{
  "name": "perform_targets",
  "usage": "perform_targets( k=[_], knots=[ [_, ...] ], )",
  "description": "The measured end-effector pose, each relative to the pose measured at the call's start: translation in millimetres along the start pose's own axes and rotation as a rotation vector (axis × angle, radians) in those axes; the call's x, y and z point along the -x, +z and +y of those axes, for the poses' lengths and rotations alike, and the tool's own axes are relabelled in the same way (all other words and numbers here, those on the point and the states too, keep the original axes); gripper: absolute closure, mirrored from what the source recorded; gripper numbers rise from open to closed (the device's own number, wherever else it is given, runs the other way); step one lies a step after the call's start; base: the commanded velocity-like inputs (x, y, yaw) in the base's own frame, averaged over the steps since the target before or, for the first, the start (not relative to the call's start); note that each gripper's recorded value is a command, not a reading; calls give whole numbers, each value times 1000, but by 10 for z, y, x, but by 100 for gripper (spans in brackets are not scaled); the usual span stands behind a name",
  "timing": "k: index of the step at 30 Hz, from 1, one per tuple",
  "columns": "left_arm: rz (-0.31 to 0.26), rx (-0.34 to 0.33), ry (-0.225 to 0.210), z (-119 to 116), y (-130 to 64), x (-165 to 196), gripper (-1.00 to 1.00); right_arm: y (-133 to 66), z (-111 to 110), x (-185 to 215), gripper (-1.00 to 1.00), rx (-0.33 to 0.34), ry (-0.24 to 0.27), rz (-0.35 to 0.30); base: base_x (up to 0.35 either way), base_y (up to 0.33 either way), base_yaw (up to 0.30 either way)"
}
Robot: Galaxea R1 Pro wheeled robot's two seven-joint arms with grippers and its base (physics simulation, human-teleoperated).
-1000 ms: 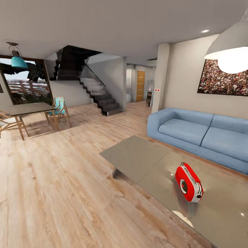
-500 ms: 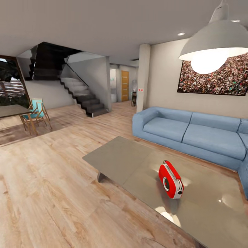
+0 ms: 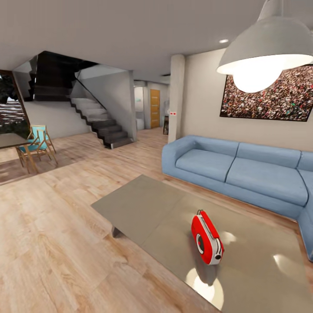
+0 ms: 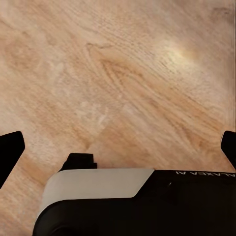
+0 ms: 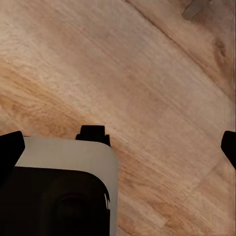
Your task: Turn on the radio receiver that's on the table in the living room.
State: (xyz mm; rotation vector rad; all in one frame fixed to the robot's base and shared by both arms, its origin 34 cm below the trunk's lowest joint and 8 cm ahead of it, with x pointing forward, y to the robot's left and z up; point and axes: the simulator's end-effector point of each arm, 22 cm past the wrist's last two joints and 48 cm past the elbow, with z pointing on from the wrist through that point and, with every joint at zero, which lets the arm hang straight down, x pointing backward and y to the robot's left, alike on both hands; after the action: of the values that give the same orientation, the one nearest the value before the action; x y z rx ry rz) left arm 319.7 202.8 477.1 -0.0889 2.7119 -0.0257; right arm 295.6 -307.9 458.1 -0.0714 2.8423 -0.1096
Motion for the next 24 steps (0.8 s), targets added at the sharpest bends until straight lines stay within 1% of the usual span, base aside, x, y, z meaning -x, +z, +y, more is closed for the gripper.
perform_targets(
  k=[8, 15, 16, 20, 24],
  knots=[
    [0, 0, 0, 0, 0, 0, -100, 0, -2, -1, -100, -1, -2, 0, 252, -205, 0],
    [0, 1, 0, 4, 0, 0, -100, 1, 13, 32, -100, 1, -6, -7, 245, -48, 0],
    [0, 1, 0, 6, 0, 0, -100, 3, 23, 105, -100, 3, -6, -20, 86, -5, 0],
    [0, 2, 2, 25, 1, 1, -100, -27, 53, 668, -100, 9, -12, -128, 33, -2, 0],
    [0, 2, 2, 29, 2, 1, -100, -90, 76, 1080, -100, 9, -28, -209, 7, 0, 0]
  ],
)
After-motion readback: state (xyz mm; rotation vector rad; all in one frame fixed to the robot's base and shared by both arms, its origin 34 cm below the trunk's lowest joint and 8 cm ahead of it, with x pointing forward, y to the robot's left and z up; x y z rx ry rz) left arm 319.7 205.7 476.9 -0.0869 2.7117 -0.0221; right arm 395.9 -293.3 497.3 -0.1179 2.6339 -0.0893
